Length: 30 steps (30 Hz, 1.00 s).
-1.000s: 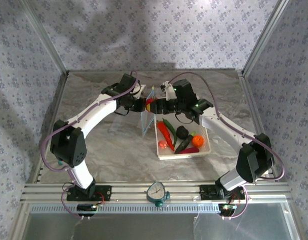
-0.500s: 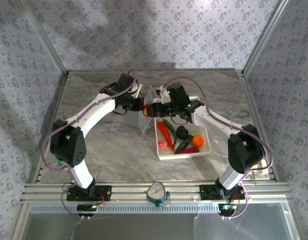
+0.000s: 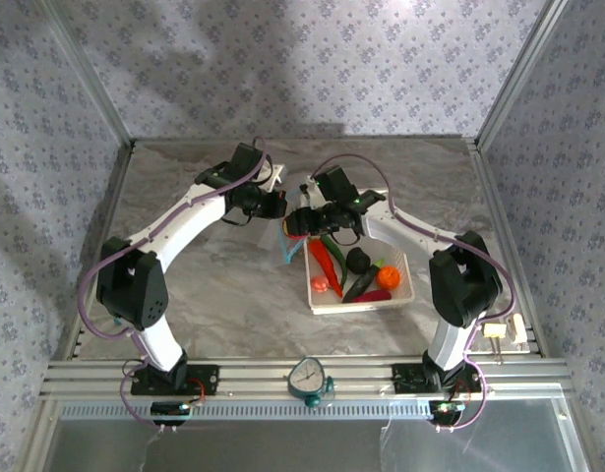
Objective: Place the food in the zip-top bag and seal the zipper
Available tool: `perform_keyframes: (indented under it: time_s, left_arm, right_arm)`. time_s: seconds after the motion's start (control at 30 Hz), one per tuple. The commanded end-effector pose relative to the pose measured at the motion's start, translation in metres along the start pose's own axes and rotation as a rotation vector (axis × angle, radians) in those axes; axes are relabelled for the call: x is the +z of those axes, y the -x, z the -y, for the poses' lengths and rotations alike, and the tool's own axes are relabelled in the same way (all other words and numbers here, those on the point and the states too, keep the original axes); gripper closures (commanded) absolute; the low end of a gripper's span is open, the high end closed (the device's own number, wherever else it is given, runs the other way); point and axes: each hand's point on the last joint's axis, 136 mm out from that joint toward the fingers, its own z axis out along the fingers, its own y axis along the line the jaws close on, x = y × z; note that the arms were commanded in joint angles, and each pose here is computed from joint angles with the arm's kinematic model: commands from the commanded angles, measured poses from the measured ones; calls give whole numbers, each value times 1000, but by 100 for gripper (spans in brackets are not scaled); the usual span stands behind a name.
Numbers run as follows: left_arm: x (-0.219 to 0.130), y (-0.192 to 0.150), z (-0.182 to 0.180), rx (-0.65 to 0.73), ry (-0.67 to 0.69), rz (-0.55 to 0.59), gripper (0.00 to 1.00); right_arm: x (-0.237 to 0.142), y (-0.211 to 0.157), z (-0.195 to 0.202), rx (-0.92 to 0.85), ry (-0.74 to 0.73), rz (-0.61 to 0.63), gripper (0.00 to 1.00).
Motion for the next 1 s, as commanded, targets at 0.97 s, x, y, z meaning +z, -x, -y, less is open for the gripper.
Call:
perform_keyframes:
  time_s: [0.97]
  left_arm:
    - [-22,16,11,-20,-95,87,100]
  right_arm:
    - [-79,4,11,-61,-137,96,21]
